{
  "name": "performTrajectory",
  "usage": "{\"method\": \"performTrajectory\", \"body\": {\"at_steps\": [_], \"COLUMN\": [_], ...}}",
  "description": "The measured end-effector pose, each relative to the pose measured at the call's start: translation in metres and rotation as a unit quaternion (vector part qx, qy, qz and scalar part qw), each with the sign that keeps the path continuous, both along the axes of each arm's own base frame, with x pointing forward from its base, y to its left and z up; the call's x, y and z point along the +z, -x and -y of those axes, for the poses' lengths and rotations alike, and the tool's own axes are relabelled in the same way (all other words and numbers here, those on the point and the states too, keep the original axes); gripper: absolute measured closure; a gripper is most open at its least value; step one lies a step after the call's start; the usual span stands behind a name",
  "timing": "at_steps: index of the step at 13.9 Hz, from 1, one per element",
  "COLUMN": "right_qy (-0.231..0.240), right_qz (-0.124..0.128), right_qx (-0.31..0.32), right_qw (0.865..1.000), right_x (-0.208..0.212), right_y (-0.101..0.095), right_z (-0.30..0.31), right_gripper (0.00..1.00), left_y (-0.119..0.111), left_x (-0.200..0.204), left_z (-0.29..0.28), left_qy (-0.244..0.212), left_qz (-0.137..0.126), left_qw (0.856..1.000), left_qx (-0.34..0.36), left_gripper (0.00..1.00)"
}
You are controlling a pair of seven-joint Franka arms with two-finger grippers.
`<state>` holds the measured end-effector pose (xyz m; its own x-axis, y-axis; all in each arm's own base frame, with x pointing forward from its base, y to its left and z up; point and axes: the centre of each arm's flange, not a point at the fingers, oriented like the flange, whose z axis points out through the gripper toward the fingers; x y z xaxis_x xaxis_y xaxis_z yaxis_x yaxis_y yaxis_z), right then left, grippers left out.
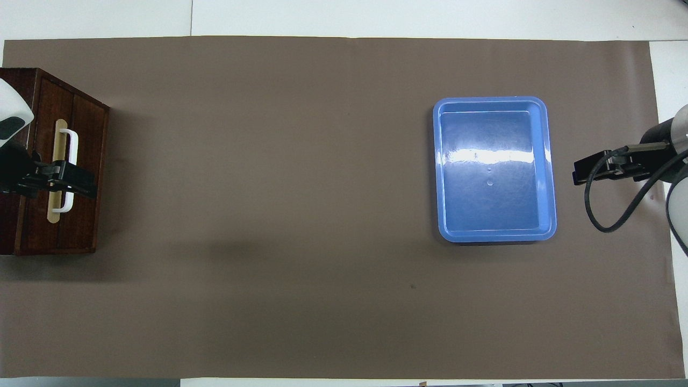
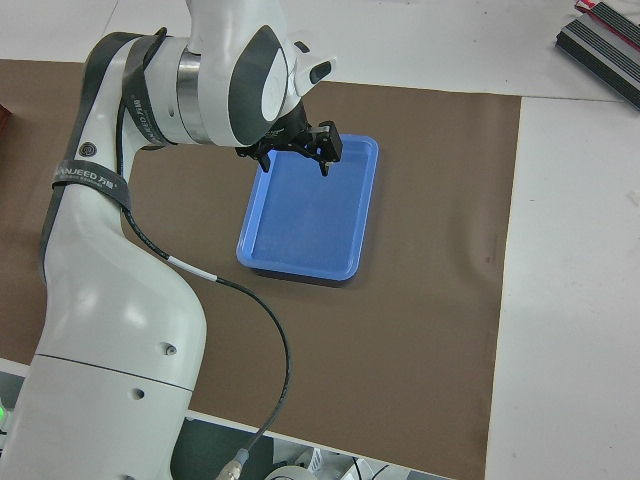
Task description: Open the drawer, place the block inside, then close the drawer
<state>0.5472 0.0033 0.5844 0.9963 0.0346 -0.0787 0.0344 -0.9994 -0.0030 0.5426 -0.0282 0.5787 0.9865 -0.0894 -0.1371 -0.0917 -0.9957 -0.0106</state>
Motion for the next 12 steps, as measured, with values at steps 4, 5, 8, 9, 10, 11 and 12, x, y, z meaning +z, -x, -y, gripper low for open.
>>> {"method": "performTrajectory", "body": {"at_steps": [4,5,8,9,10,11,12], "right_qy": [0.000,0.000,0.000,0.000,0.000,0.000,0.000], "right_qz": [0.000,0.000,0.000,0.000,0.000,0.000,0.000], "right_qx": [0.000,0.000,0.000,0.000,0.000,0.000,0.000], "right_qw": [1.000,1.000,1.000,1.000,1.000,1.000,1.000], "right_x": [0.0000,0.0000,0.0000,0.0000,0.0000,0.0000,0.0000], "right_y": [0.0000,0.0000,0.0000,0.0000,0.0000,0.0000,0.0000], "right_z": [0.0000,0.0000,0.0000,0.0000,0.0000,0.0000,0.0000], "right_gripper": [0.00,0.00,0.00,0.00,0.00,0.00,0.00], "left_y": [-0.0012,-0.0012,-0.0012,-0.0012,-0.0013,-0.0013,-0.0014], "left_x": [0.0009,0.0010,0.0011,0.0011,0.0011,0.0012,0.0012], "left_z": [0.0000,0.0000,-0.0004,-0.0012,-0.0024,-0.0035,-0.0042], "left_qy": [0.000,0.000,0.000,0.000,0.000,0.000,0.000], "left_qz": [0.005,0.005,0.006,0.006,0.006,0.006,0.006], "left_qw": [1.000,1.000,1.000,1.000,1.000,1.000,1.000], "left_qx": [0.000,0.000,0.001,0.001,0.003,0.004,0.004], "left_gripper": [0.00,0.00,0.00,0.00,0.00,0.00,0.00]}}
